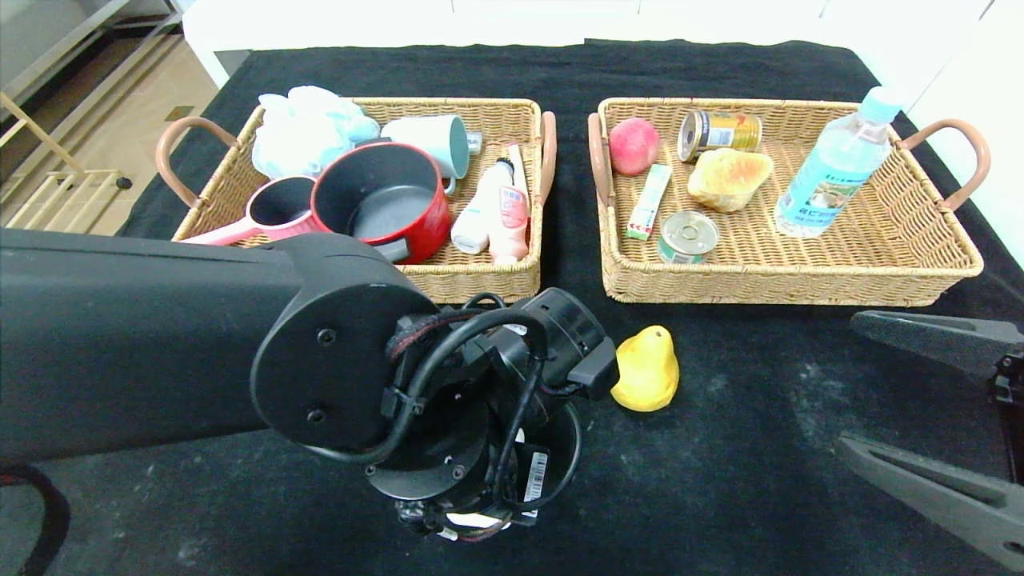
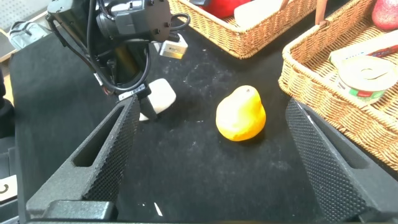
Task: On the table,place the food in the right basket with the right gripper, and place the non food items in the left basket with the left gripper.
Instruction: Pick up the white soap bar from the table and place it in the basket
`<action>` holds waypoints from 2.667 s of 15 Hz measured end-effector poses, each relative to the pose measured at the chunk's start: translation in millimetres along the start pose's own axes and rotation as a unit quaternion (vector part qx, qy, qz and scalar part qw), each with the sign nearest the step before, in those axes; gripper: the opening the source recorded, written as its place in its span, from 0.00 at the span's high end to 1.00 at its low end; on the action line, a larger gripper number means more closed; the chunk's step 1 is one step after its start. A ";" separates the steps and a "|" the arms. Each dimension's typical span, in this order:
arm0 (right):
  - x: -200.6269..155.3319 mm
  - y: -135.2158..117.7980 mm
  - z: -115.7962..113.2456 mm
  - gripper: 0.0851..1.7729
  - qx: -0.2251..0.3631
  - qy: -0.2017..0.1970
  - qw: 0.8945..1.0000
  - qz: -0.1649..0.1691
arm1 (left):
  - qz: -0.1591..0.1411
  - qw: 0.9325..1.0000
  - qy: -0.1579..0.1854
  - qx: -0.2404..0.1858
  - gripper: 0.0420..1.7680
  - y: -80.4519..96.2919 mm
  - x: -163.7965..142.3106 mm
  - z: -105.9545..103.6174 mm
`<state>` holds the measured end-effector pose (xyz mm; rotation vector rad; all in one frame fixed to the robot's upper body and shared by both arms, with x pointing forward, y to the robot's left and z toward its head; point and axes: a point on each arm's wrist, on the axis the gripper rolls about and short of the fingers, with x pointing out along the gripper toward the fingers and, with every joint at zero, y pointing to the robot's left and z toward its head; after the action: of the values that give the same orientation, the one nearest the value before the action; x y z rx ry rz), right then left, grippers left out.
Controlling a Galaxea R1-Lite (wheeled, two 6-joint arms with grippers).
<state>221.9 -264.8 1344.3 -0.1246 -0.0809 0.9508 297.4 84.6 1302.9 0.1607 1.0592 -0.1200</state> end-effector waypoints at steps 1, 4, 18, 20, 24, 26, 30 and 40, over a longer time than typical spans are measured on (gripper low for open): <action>0.0 0.0 0.0 0.04 -0.001 0.000 1.000 0.000 | 0.001 1.000 0.001 0.001 0.42 -0.4 1.1 -0.1; 0.2 -0.1 -0.1 0.04 -0.002 0.000 1.000 0.000 | 0.003 1.000 0.003 0.002 0.43 -1.2 2.9 -0.3; 2.2 -0.9 -2.4 0.04 0.001 0.006 1.000 0.001 | 0.004 1.000 -0.001 0.003 0.44 -0.1 0.2 -0.6; 2.5 -1.1 -3.0 0.04 0.002 0.007 1.000 0.001 | -0.001 1.000 -0.011 0.002 0.44 2.2 -6.9 1.1; 3.6 -1.5 -4.3 0.04 0.002 0.010 1.000 0.002 | -0.014 0.999 -0.042 -0.011 0.44 16.0 -29.1 7.0; 4.2 -1.7 -5.5 0.04 0.001 0.012 1.000 0.002 | -0.016 0.998 -0.059 -0.020 0.44 23.7 -36.1 13.5; 4.5 -1.9 -5.6 0.04 0.001 0.012 1.000 0.002 | -0.006 0.994 -0.110 -0.023 0.44 36.4 -50.6 33.9; 4.4 -1.9 -5.4 0.04 0.000 0.011 1.000 0.001 | -0.016 0.964 -0.259 -0.059 0.44 67.6 -69.1 93.2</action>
<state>226.7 -262.7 1339.3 -0.1358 -0.0597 0.9513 355.7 134.8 1412.9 -0.0001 0.5432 -0.1193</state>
